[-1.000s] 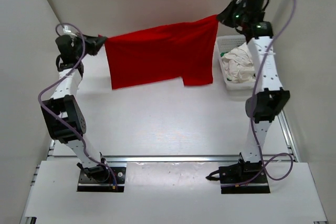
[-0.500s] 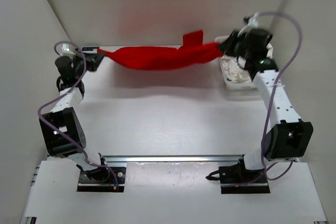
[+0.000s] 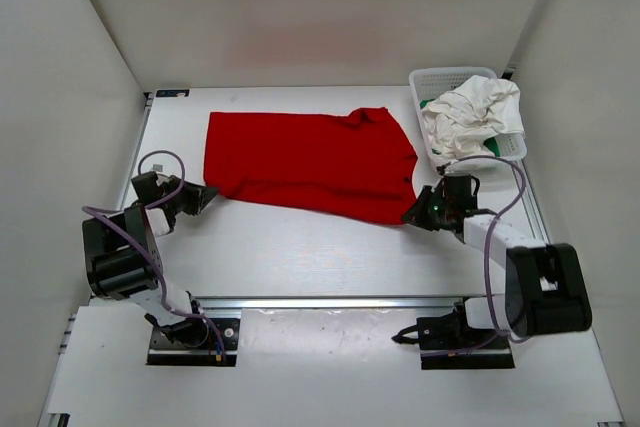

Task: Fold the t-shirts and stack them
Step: Fold the flattened tshirt in 1/3 of the way

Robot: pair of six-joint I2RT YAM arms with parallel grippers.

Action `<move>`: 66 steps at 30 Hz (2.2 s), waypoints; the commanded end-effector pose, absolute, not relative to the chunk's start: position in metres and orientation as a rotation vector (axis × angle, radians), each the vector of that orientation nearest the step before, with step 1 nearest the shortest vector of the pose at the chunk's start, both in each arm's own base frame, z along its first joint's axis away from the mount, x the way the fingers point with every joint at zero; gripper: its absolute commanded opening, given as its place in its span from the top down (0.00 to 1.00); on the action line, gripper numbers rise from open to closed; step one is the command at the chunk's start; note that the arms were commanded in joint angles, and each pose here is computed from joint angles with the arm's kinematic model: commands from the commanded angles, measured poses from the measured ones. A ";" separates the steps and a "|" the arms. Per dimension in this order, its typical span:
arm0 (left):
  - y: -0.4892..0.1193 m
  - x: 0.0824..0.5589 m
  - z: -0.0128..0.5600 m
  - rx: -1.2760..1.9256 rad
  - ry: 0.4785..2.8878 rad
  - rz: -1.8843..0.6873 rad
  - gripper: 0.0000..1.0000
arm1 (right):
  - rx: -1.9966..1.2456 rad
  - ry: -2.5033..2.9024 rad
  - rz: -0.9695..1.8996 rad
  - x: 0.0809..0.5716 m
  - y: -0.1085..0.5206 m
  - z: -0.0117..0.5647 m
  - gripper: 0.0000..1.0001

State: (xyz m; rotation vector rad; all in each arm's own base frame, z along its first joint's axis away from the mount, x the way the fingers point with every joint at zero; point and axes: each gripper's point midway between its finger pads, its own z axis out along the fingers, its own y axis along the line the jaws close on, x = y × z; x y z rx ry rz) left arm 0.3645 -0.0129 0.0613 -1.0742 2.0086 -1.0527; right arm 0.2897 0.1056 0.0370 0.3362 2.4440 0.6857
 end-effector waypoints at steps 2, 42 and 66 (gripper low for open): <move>-0.001 0.335 0.048 -1.043 2.113 -0.863 1.00 | 0.386 2.326 0.692 0.278 0.101 0.046 1.00; -0.068 0.315 0.115 -0.474 2.112 -0.434 0.42 | 0.151 2.312 0.520 0.260 0.116 0.104 1.00; -0.343 0.307 0.094 0.360 2.386 -0.987 0.43 | 0.027 2.412 0.498 0.361 0.146 0.056 0.73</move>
